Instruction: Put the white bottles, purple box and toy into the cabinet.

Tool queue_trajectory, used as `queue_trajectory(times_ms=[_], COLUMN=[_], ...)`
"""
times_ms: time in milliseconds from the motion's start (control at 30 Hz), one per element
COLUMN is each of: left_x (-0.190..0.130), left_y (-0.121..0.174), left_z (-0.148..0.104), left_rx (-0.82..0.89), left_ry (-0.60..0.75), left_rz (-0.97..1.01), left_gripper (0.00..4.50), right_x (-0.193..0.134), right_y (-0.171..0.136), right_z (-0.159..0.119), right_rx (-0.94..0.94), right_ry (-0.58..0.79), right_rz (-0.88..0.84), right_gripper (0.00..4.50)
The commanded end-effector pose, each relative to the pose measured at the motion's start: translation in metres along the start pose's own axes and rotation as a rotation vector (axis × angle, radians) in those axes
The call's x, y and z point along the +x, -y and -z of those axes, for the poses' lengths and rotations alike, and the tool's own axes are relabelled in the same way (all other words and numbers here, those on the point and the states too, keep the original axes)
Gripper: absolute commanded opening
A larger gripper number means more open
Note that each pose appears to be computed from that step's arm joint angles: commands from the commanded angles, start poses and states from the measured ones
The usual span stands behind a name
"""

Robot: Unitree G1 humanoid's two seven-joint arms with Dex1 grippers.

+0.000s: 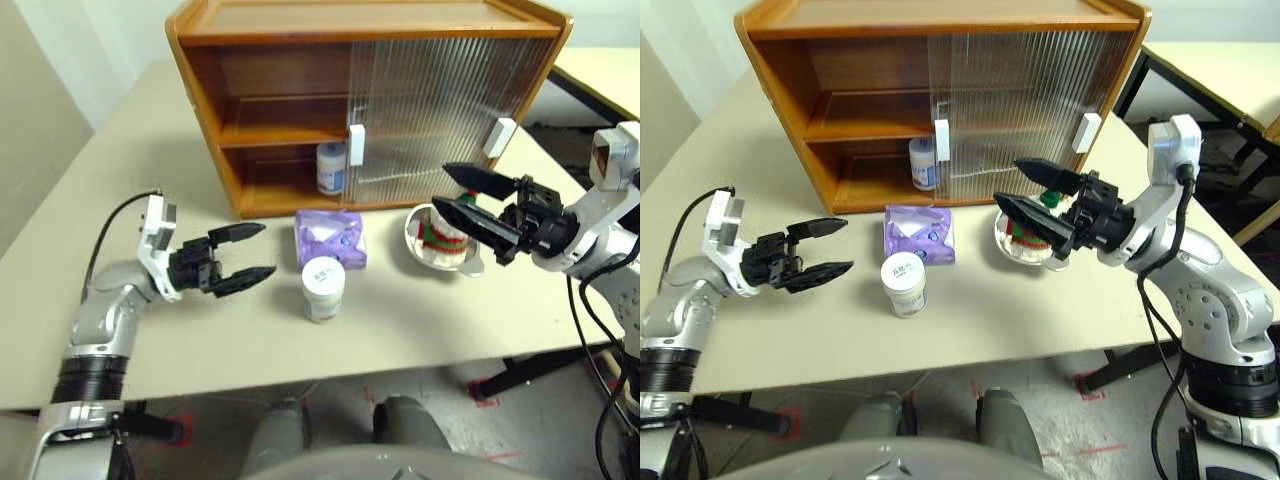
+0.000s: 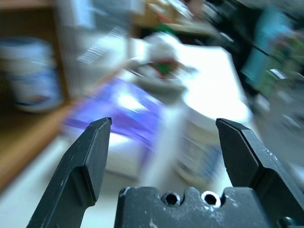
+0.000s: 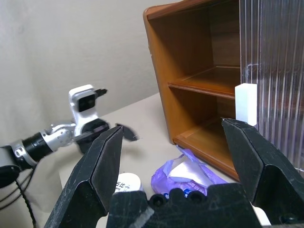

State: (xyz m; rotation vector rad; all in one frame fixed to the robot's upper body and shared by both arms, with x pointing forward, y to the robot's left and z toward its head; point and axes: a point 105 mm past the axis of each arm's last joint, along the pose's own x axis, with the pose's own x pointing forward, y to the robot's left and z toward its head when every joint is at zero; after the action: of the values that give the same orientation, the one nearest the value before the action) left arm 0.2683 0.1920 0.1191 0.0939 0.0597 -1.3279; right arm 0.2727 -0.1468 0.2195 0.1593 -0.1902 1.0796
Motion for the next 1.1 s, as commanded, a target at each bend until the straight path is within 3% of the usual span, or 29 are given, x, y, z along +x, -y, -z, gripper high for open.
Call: queue_trajectory(times_ms=[33,433,1100], left_x=[0.004,0.035,0.056], left_y=[0.021,0.025,0.016], left_z=[0.014,0.029,0.046], left_rx=[0.044,0.061,0.048], left_ry=[-0.097,-0.048,-0.044], left_rz=[0.154,0.193,0.192], left_gripper=[4.46,4.46,4.46], right_x=[0.002,0.000,-0.007], right_y=[0.001,-0.003,-0.008], right_z=[-0.002,-0.007,-0.015], right_rx=[-0.009,-0.013,-0.030], right_ry=[0.006,0.013,0.065], right_rz=[-0.005,-0.003,0.016], right_gripper=[4.50,4.50,4.50])
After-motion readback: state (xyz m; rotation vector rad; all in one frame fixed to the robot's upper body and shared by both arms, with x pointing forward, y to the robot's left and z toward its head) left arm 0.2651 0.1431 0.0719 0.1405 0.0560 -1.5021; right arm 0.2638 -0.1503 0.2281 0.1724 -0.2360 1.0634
